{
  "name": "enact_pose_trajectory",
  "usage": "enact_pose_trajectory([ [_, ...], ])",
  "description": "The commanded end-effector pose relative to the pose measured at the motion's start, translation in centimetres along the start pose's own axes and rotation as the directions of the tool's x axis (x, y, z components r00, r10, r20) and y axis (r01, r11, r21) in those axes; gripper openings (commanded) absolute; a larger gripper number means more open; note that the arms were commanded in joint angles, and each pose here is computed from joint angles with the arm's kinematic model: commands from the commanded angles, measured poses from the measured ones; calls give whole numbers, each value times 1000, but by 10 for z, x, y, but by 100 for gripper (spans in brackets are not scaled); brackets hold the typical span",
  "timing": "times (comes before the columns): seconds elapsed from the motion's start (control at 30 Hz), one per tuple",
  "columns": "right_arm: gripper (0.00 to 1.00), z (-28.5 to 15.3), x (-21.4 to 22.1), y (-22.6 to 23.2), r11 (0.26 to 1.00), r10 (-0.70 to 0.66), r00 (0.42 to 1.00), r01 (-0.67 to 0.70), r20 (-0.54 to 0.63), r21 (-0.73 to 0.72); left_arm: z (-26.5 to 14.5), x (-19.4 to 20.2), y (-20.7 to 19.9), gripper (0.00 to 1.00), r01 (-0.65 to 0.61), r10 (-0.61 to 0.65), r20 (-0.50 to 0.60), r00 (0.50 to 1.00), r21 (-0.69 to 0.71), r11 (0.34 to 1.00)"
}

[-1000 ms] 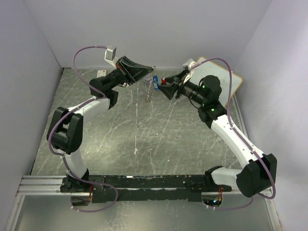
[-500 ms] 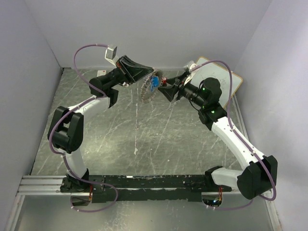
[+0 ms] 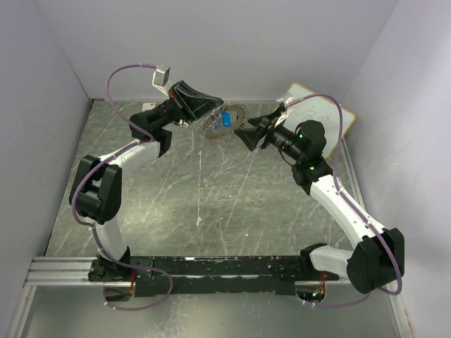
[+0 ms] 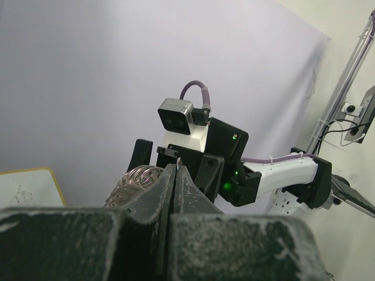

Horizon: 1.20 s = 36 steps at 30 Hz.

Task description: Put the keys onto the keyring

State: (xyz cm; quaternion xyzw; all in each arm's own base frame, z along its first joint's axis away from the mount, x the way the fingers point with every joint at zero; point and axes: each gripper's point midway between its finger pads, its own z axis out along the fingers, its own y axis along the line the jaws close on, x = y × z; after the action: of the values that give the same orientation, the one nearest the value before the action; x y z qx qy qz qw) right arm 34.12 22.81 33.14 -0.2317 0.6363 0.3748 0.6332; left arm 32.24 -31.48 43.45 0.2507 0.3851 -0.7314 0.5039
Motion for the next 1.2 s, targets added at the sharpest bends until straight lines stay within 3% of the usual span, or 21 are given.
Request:
enact_pose_trajectory([
  [0.0, 69, -1, -19, 8, 999, -22, 998, 24, 65, -33, 1, -25, -57, 7, -229, 215, 91, 972, 190, 955],
  [0.37, 67, -8, -26, 28, 992, -11, 990, 29, 140, -126, -1, -23, -49, 7, -203, 189, 91, 978, 176, 963],
  [0.53, 64, -5, -22, 25, 993, -8, 993, 22, 120, -116, -1, -22, -50, 7, -202, 189, 85, 978, 179, 963],
  [0.67, 68, 0, -12, 14, 996, 51, 994, -44, 95, -79, 1, -24, -55, 7, -209, 197, 80, 977, 194, 958],
  [1.0, 68, 13, 6, 6, 941, 316, 944, -299, 96, -157, 2, -26, -55, 7, -204, 193, 76, 978, 200, 958],
  [1.17, 69, 10, 18, -26, 960, 271, 960, -275, 68, 58, -11, -15, -36, 7, -169, 161, 72, 984, 135, 976],
])
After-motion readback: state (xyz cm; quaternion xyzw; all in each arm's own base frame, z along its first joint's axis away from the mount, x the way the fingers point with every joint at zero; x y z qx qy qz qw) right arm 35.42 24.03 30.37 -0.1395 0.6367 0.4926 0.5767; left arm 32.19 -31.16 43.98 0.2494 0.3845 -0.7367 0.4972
